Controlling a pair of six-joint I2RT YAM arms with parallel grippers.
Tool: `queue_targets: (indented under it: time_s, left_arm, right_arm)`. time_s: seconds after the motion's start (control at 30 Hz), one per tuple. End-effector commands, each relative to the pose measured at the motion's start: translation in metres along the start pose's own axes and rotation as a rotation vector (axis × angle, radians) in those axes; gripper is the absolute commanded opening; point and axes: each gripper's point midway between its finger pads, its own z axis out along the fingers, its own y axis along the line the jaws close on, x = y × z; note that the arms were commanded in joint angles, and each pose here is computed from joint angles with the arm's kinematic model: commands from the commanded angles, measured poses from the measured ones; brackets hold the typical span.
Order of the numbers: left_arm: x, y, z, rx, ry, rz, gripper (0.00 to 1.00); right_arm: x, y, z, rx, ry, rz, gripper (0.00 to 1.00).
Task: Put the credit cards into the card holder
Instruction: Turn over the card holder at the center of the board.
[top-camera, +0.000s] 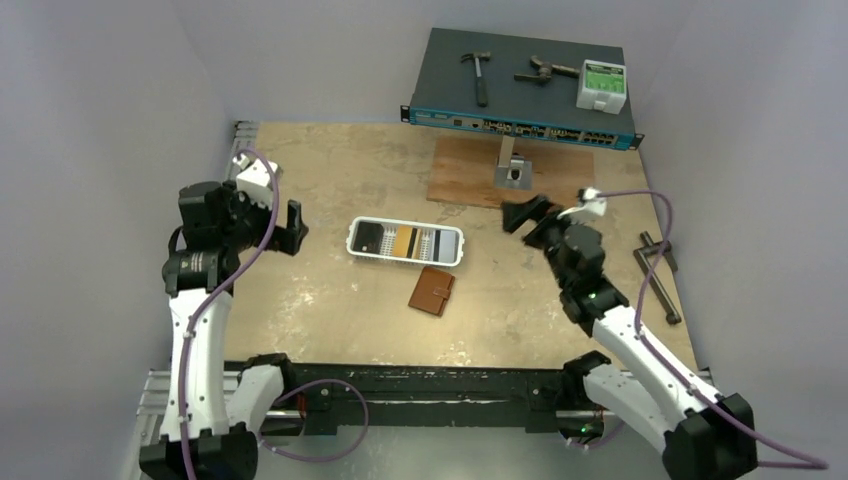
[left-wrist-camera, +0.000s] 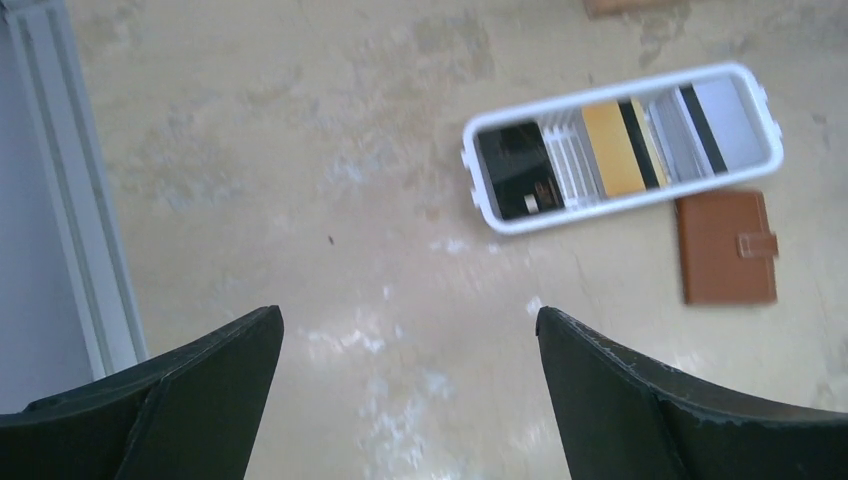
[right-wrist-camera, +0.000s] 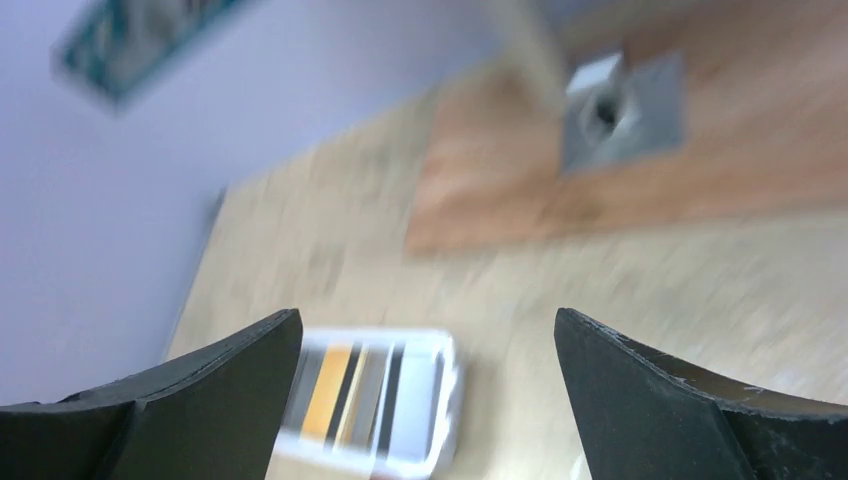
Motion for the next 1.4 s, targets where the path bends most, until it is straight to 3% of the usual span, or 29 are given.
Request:
queue_targets:
  time_s: [0.0, 0.33, 0.47, 0.7, 1.0, 1.17, 1.37]
  left_arm:
    - [0.067, -0.039, -0.057, 0.088, 0.258, -0.035, 1.00]
    - [0.083, -0.046, -0.087, 0.080, 0.317, 0.042, 1.00]
    - [0.089, -0.044, -0.083, 0.102, 0.348, 0.065, 0.99]
    - [0.073, -0.056, -0.072, 0.204, 0.283, 0.112, 0.89]
    - [0.088, -0.046, -0.070, 0.183, 0.348, 0.197, 0.88]
    - [0.098, -0.047, -0.062, 0.209, 0.339, 0.232, 0.88]
    - [0.099, -0.046, -0.052, 0.234, 0.337, 0.260, 0.85]
  right_arm:
    - [0.091, 0.011, -0.045, 0.015, 0.263, -0.019, 0.99]
    - [0.220, 0.037, -0.066, 0.013, 0.559, -0.181, 0.99]
    - [0.242, 0.042, -0.068, -0.039, 0.609, -0.148, 0.99]
    - [0.271, 0.050, -0.078, -0.173, 0.663, -0.026, 0.94]
    - [0.300, 0.015, -0.061, -0.090, 0.726, 0.085, 0.90]
    - [0.312, -0.009, -0.057, 0.010, 0.724, 0.062, 0.82]
    - [0.330, -0.039, -0.064, 0.170, 0.727, -0.002, 0.58]
